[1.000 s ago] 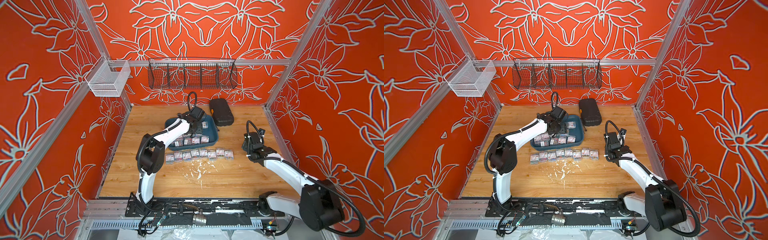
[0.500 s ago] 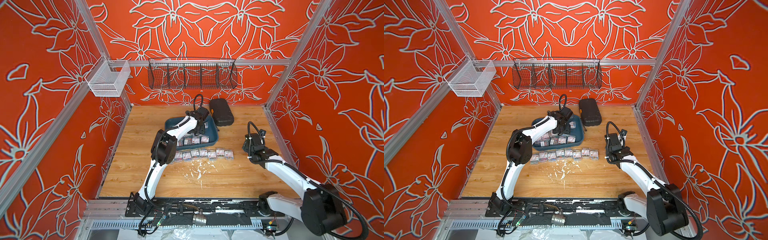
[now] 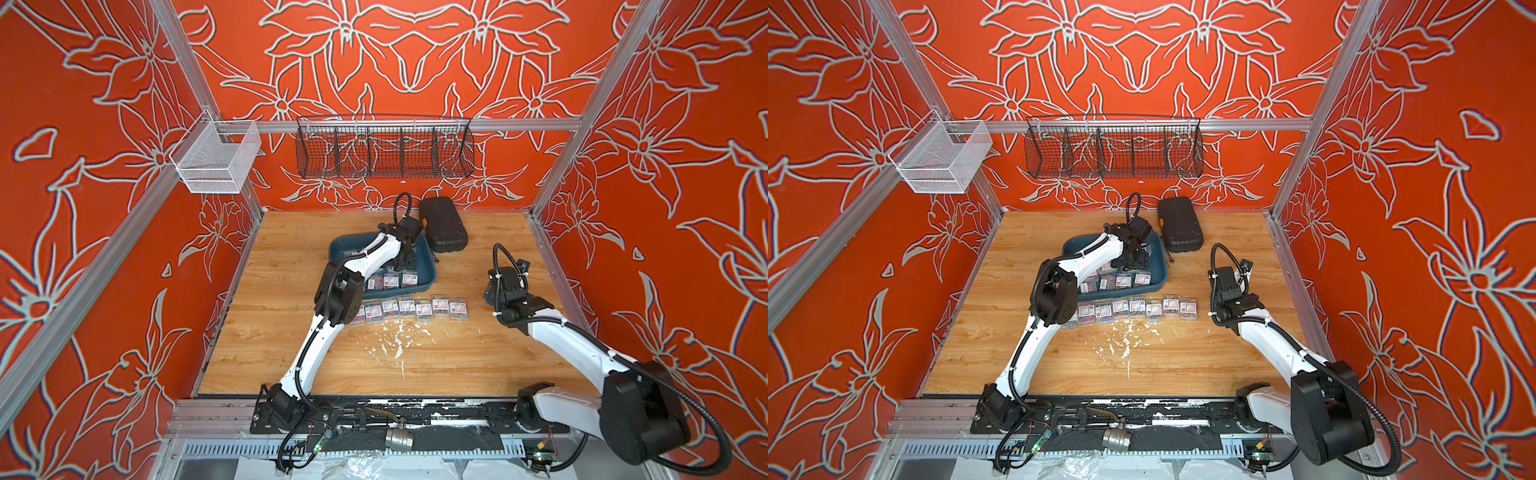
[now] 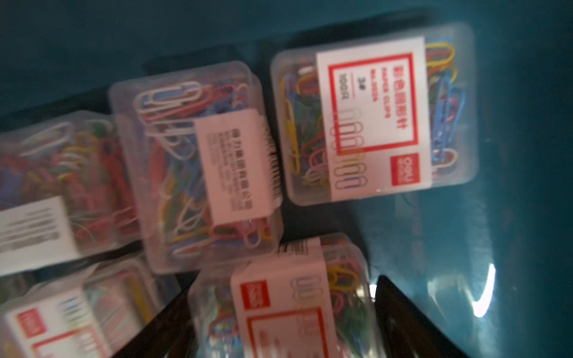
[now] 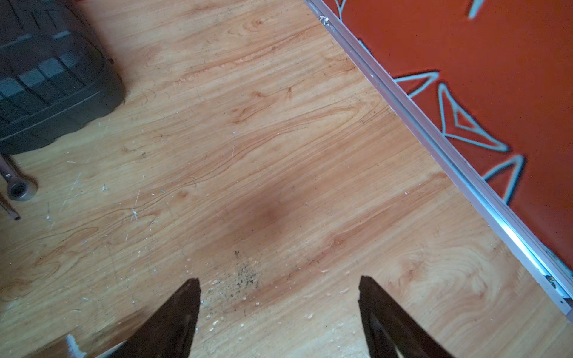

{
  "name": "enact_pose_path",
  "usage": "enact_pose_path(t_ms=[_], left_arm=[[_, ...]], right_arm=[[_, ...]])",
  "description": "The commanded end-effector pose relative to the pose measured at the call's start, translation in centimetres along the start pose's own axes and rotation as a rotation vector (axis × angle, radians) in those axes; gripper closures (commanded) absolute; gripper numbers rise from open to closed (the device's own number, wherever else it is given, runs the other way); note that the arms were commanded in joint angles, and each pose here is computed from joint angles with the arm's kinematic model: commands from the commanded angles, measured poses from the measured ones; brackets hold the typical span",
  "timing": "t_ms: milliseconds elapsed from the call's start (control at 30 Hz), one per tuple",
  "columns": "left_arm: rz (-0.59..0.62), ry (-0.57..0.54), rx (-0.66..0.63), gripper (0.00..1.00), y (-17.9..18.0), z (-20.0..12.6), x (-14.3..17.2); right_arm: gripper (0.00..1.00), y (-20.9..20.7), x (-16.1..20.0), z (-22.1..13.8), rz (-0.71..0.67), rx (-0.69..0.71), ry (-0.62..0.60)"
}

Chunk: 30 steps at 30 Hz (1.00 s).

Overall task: Take the paper clips out of the storage box
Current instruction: Pick up the boxed paper clips from the storage box.

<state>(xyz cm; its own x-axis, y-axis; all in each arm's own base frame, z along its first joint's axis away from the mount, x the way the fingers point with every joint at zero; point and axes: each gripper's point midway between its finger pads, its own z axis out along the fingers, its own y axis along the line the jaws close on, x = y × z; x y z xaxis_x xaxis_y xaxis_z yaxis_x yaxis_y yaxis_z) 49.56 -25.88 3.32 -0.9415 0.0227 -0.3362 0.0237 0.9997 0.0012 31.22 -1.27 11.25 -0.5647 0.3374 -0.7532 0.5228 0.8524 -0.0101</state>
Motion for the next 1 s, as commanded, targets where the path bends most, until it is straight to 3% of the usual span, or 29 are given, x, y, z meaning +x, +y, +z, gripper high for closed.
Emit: enact_pose_path(t_ms=[0, 167, 400, 700, 967], left_arm=[[-0.003, 0.079, -0.037, 0.14, 1.4, 1.3, 1.5], [-0.008, 0.092, -0.016, 0.14, 1.3, 1.8, 1.6], [-0.02, 0.067, 0.014, 0.25, 0.9, 0.3, 0.7], [-0.102, -0.05, 0.037, 0.31, 1.6, -6.4, -1.5], [-0.208, -0.203, 0.051, 0.34, 3.1, -13.5, -0.9]], right_arm=[[0.18, 0.1, -0.7, -0.1, 0.003, 0.006, -0.005], [0.18, 0.1, -0.6, -0.1, 0.004, 0.007, -0.004], [0.18, 0.2, -0.7, -0.1, 0.004, 0.005, -0.005], [0.18, 0.1, -0.7, -0.1, 0.004, 0.005, -0.005], [0.18, 0.1, -0.6, -0.1, 0.004, 0.004, -0.004]])
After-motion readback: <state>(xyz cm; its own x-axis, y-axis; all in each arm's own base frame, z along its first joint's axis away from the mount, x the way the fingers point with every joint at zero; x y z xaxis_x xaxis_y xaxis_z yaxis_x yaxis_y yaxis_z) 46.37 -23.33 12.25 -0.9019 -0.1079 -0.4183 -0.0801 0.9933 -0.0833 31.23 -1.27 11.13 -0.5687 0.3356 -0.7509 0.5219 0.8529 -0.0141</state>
